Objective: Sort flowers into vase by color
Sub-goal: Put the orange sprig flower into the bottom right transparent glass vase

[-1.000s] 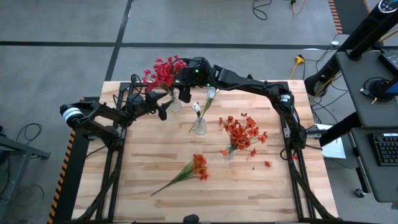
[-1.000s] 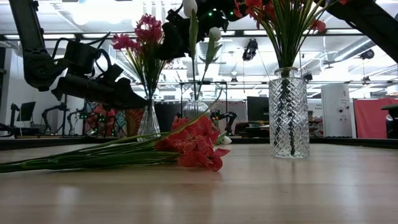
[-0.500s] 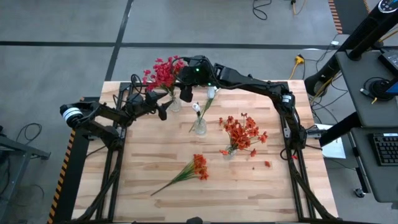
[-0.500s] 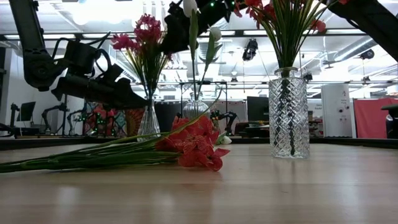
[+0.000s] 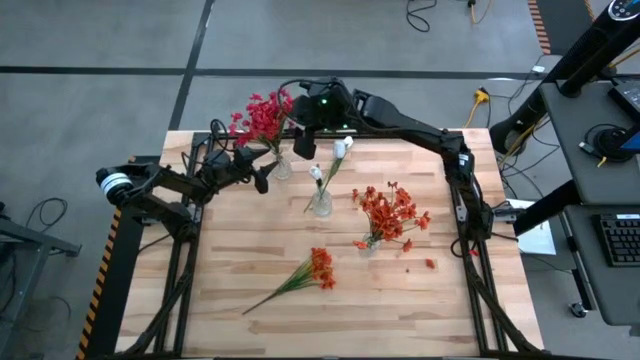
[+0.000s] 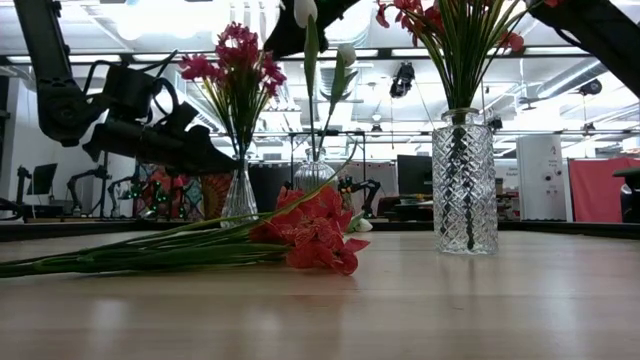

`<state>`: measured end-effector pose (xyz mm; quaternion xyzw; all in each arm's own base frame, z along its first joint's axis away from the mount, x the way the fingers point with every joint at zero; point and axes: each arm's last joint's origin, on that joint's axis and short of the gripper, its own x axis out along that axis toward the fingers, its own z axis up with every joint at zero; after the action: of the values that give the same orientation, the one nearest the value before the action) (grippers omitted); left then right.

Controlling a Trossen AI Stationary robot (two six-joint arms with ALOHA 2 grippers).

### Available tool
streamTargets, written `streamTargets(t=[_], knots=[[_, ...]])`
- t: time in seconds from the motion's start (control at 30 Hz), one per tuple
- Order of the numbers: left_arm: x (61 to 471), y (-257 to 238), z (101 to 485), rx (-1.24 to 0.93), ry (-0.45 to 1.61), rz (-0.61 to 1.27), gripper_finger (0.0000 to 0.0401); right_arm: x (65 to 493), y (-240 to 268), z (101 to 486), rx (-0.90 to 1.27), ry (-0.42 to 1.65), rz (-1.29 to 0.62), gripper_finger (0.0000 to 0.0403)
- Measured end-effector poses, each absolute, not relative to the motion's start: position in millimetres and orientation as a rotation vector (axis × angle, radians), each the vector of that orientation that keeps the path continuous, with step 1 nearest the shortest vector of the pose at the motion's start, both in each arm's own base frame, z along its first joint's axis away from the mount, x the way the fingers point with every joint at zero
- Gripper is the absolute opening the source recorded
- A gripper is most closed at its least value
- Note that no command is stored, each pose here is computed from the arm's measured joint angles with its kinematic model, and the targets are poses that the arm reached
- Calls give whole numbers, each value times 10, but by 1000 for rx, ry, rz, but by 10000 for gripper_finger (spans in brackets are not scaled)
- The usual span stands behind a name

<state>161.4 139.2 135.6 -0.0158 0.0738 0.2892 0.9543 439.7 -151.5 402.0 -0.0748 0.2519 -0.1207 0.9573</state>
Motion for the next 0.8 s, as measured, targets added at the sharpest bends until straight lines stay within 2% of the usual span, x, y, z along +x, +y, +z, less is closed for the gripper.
streamTargets(t=[0.43,0.63,0.8], knots=[[1565,1057,1436,0,106,481,240,3918,-1199,4610,-182,431,-216,199],[1449,841,1356,-124,192,519,240,3636,-951,4885,-163,388,-179,199],[1494,588,1414,-234,209,389,240,3422,-675,5011,-103,408,-129,199]])
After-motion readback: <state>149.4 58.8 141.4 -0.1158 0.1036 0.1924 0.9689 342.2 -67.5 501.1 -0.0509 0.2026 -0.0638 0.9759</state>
